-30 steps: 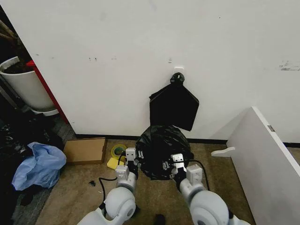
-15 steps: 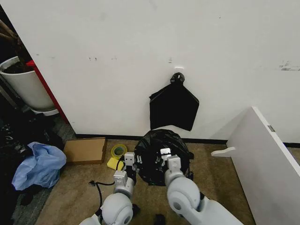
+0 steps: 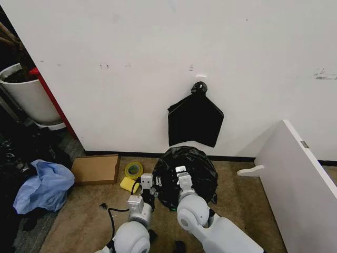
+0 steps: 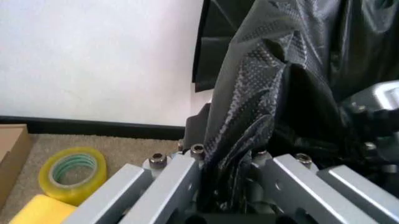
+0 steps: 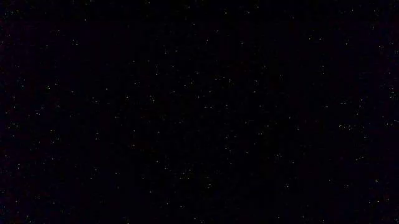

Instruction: Place the garbage bag over the trash bin.

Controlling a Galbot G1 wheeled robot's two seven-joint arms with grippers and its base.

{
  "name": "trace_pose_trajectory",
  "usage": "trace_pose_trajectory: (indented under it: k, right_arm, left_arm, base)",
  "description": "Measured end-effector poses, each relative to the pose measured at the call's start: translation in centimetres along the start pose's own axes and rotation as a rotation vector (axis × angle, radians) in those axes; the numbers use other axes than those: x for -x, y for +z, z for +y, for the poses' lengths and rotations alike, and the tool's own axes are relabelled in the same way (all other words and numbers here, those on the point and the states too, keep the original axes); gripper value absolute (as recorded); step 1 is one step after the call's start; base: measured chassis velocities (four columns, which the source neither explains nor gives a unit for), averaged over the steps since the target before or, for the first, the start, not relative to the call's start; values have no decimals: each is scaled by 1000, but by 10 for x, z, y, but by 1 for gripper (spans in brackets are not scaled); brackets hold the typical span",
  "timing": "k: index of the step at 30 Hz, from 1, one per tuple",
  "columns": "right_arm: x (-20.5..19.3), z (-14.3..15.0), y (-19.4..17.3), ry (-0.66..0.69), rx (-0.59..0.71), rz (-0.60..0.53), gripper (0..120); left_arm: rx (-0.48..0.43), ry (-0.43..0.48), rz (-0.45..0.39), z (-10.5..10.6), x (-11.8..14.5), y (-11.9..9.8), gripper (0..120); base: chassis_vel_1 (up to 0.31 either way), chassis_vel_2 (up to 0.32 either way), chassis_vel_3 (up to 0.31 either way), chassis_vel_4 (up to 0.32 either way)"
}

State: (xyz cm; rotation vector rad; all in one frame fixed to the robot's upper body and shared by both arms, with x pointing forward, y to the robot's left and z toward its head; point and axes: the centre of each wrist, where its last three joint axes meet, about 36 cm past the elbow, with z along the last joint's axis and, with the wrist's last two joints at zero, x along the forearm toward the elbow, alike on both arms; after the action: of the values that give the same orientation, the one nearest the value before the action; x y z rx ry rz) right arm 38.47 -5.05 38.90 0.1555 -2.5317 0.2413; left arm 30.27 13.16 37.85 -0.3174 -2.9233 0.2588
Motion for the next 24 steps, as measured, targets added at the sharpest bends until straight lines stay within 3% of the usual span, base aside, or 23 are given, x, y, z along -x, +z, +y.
trace_pose_trajectory:
  k: [12,18,24]
  right_arm:
    - [9,-14,5,14,3,9,0]
    - [-47,-28,5,-106,-5,-139,0]
    - [-88,-40,3,-138,-28,-209,0]
  left_arm:
    - [22,15,-26,1,-6,0,0]
    - [-21,-19,-6,4,2,-2,0]
    - [-39,-36,5,5,8,-4,0]
  base:
    - [0,0,0,0]
    - [0,0,0,0]
    - [0,0,0,0]
